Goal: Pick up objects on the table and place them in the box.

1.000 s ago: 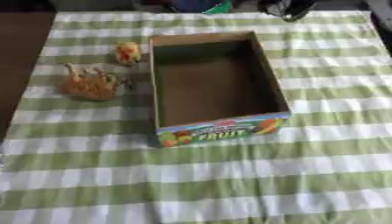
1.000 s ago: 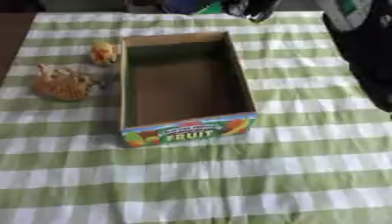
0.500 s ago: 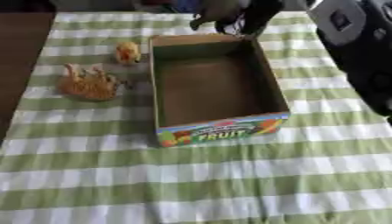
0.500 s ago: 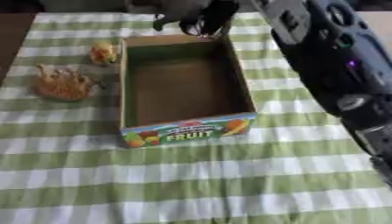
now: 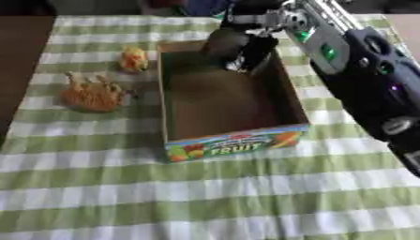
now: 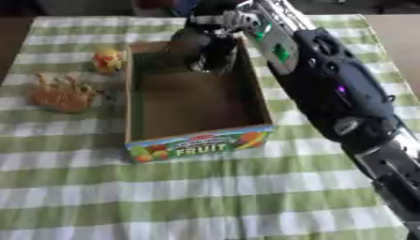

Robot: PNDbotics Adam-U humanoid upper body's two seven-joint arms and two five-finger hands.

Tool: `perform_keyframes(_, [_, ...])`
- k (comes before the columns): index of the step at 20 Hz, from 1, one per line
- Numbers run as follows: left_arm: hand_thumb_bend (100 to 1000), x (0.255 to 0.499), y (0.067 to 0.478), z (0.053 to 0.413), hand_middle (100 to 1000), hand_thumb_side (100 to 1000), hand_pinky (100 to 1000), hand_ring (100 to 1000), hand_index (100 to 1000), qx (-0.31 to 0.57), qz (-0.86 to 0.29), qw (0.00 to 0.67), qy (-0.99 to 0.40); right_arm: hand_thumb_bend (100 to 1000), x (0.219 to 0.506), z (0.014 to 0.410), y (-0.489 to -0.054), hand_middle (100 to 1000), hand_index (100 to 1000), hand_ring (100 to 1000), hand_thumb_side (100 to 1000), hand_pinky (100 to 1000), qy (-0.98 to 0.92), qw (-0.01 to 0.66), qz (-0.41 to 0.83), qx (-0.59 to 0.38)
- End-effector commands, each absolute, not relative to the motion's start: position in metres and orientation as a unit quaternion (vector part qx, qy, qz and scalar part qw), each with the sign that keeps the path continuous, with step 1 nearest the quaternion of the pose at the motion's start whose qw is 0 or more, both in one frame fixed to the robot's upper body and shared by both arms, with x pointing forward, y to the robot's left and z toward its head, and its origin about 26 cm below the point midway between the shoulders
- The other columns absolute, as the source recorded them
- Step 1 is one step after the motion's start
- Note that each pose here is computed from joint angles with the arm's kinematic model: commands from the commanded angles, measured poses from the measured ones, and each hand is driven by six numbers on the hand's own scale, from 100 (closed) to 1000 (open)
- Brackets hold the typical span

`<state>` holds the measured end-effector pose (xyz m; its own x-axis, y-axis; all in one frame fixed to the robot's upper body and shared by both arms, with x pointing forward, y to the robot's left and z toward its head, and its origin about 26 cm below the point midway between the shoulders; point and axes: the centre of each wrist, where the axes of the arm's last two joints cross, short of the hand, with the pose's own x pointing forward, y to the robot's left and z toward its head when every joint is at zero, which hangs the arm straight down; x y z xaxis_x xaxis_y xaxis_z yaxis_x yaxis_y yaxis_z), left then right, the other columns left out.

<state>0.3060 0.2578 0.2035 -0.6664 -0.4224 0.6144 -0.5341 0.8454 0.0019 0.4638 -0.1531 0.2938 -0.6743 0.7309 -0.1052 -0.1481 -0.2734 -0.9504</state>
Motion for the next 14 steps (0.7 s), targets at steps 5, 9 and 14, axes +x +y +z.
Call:
perform_keyframes(5, [100,0.304,0.257,0.212,606,1000,589,591,780,0.261,0.088,0.299,-0.914,100,0.474,0.29,-0.157,529,621,760,365,708,-0.489,0.294,0.774,-0.275])
perform_keyframes(9, [100,0.304,0.257,0.212,606,1000,589,589,779,0.261,0.088,0.301,-0.913,100,0.48,0.289,-0.159,598,689,787,488,724,-0.48,0.299,0.777,-0.277])
perform_keyframes(14, [100,0.304,0.256,0.211,606,1000,589,589,779,0.261,0.088,0.302,-0.913,100,0.487,0.286,-0.162,727,766,826,606,750,-0.468,0.301,0.78,-0.287])
